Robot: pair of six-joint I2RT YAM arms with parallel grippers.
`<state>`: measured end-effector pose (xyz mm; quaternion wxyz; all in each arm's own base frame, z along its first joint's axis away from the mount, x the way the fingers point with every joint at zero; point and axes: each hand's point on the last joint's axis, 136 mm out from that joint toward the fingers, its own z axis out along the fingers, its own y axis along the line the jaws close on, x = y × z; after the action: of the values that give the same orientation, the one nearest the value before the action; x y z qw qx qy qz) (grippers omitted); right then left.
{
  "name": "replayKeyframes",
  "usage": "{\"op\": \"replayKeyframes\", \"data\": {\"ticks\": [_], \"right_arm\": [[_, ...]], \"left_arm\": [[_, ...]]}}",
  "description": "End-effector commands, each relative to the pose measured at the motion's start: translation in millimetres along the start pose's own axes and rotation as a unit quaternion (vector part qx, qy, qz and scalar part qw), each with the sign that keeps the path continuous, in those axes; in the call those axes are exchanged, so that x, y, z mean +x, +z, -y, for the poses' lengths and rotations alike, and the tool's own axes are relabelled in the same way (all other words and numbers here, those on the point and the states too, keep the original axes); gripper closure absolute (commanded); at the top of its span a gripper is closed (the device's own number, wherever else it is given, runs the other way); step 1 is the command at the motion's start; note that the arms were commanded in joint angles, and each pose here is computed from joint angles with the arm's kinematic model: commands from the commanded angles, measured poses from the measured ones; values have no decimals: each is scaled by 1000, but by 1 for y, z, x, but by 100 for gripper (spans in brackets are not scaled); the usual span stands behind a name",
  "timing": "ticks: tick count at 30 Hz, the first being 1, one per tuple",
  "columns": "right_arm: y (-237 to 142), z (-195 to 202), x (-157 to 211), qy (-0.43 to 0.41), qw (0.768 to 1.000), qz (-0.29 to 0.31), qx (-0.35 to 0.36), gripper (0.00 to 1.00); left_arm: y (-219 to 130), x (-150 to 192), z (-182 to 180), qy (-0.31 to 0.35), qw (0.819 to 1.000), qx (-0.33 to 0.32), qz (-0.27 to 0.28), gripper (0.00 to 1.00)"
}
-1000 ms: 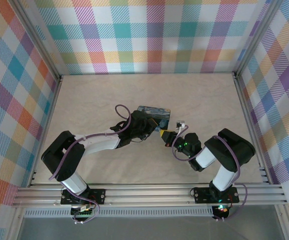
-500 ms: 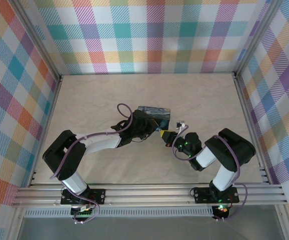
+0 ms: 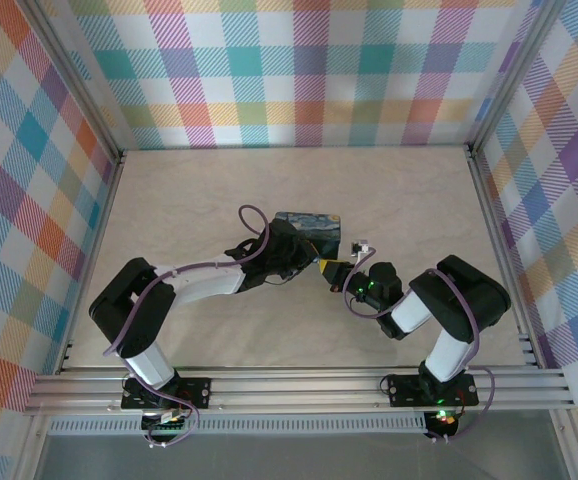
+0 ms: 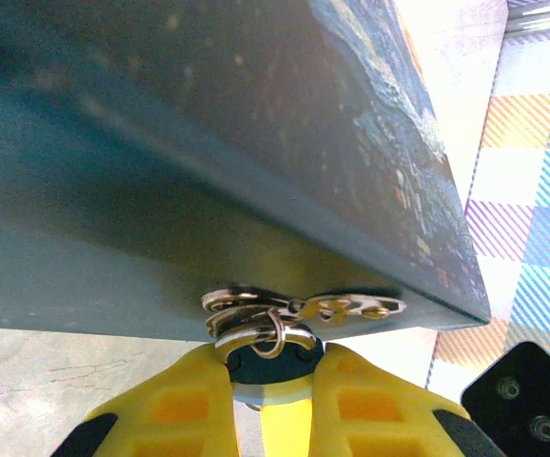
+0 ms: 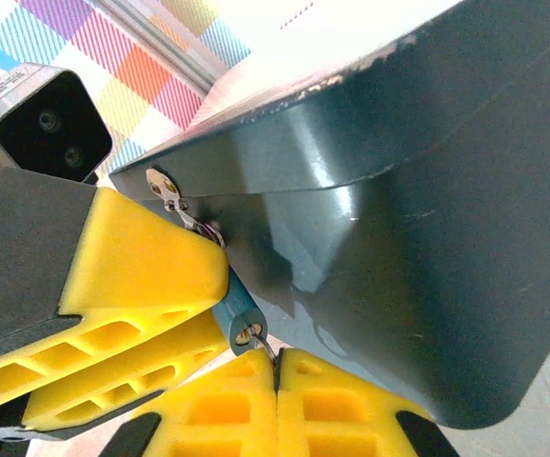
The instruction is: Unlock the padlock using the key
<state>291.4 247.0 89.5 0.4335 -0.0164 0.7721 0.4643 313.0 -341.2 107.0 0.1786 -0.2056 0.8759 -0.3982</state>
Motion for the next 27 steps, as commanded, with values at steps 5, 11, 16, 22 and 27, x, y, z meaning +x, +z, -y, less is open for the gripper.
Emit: {"op": "replayKeyframes", "data": {"ticks": [5, 11, 16, 22, 27], "right_arm": [[13, -18, -11, -4, 999, 8, -43, 100], [12, 1, 5, 22, 1000, -9, -14, 100], [11, 16, 18, 34, 999, -23, 10, 100], [6, 32, 34, 56, 997, -39, 37, 100], [4, 36, 39, 83, 995, -43, 45, 100]], "left_arm": [[4, 26, 15, 22, 999, 24, -44, 84], [18, 26, 7, 6, 999, 30, -41, 84], [27, 25, 2, 5, 999, 23, -39, 84], [31, 21, -9, 3, 999, 15, -32, 82], [28, 17, -12, 6, 1000, 16, -25, 76]]}}
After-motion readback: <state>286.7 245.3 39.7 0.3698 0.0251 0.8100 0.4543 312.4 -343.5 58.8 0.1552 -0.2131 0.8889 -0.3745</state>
